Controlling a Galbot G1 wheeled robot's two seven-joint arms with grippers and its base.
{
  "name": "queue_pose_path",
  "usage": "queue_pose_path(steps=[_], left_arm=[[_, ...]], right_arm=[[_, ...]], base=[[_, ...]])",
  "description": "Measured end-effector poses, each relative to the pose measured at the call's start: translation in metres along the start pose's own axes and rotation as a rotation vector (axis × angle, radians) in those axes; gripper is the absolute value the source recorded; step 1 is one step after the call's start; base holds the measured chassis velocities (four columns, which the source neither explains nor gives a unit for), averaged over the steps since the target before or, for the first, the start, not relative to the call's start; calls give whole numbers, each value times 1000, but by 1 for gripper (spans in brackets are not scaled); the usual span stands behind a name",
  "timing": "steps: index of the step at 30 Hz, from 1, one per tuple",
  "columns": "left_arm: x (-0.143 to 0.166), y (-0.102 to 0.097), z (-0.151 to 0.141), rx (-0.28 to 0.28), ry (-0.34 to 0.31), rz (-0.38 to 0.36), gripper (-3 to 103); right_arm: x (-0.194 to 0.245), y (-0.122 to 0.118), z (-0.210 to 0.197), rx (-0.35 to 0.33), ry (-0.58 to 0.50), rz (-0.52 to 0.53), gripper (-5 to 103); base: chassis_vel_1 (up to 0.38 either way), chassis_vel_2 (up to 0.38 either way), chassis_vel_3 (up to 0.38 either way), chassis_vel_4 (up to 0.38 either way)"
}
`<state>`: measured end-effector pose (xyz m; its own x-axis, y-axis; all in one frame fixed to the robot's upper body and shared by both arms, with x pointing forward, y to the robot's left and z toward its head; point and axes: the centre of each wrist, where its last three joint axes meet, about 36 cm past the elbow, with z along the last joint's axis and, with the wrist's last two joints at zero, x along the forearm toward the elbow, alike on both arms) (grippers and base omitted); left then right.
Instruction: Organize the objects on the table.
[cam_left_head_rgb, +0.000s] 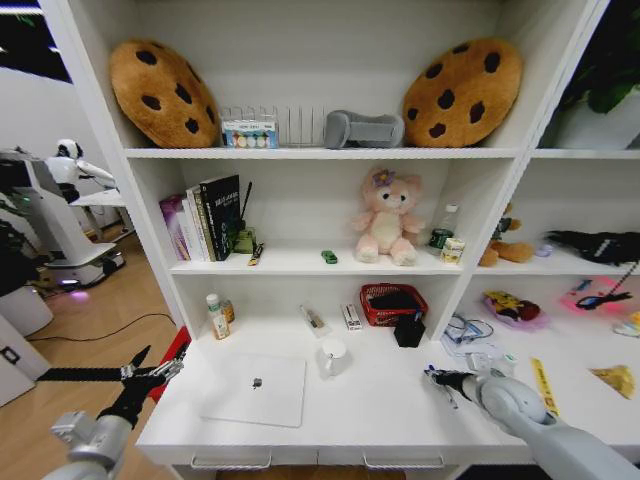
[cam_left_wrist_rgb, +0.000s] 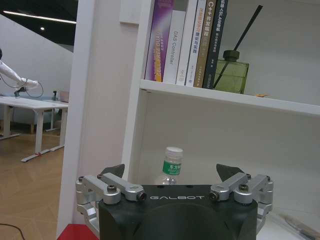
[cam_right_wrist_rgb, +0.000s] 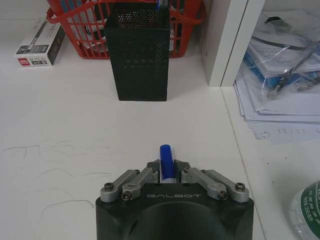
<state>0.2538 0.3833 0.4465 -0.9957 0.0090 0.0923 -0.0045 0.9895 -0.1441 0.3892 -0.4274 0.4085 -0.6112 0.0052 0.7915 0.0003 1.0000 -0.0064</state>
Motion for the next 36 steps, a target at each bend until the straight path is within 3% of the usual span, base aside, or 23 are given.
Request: queue_pose_path(steps=[1,3,11,13,14,16,18,20,21,23,28,36], left_arm=[[0,0,0,0,0,0,100],[0,0,0,0,0,0,100],[0,0,0,0,0,0,100],[0,0,0,0,0,0,100],[0,0,0,0,0,0,100],[0,0,0,0,0,0,100],[0,0,0,0,0,0,100],[0,0,0,0,0,0,100],[0,0,0,0,0,0,100],[0,0,0,0,0,0,100],[0,0,0,0,0,0,100],[0,0,0,0,0,0,100]], right_arm=[[0,0,0,0,0,0,23],[0,0,0,0,-1,1,13],[9,8,-5,33,-63,-4,10],[15,14,-8,76,-182,4,10],[15,14,-8,76,-182,4,10],[18,18,-13,180,-387,30,10],[18,18,-15,197,-416,32,10],[14,16,-23,300,-578,40,10],[14,16,-23,300,-578,40,10],[0,13,-41,350,-711,47,10],[-26,16,-71,325,-793,48,10],[-59,28,-78,308,-771,23,10]], base=[[0,0,0,0],[0,0,0,0],[0,0,0,0],[0,0,0,0],[0,0,0,0],[0,0,0,0],[0,0,0,0],[0,0,0,0],[0,0,0,0],[0,0,0,0],[0,0,0,0],[0,0,0,0]])
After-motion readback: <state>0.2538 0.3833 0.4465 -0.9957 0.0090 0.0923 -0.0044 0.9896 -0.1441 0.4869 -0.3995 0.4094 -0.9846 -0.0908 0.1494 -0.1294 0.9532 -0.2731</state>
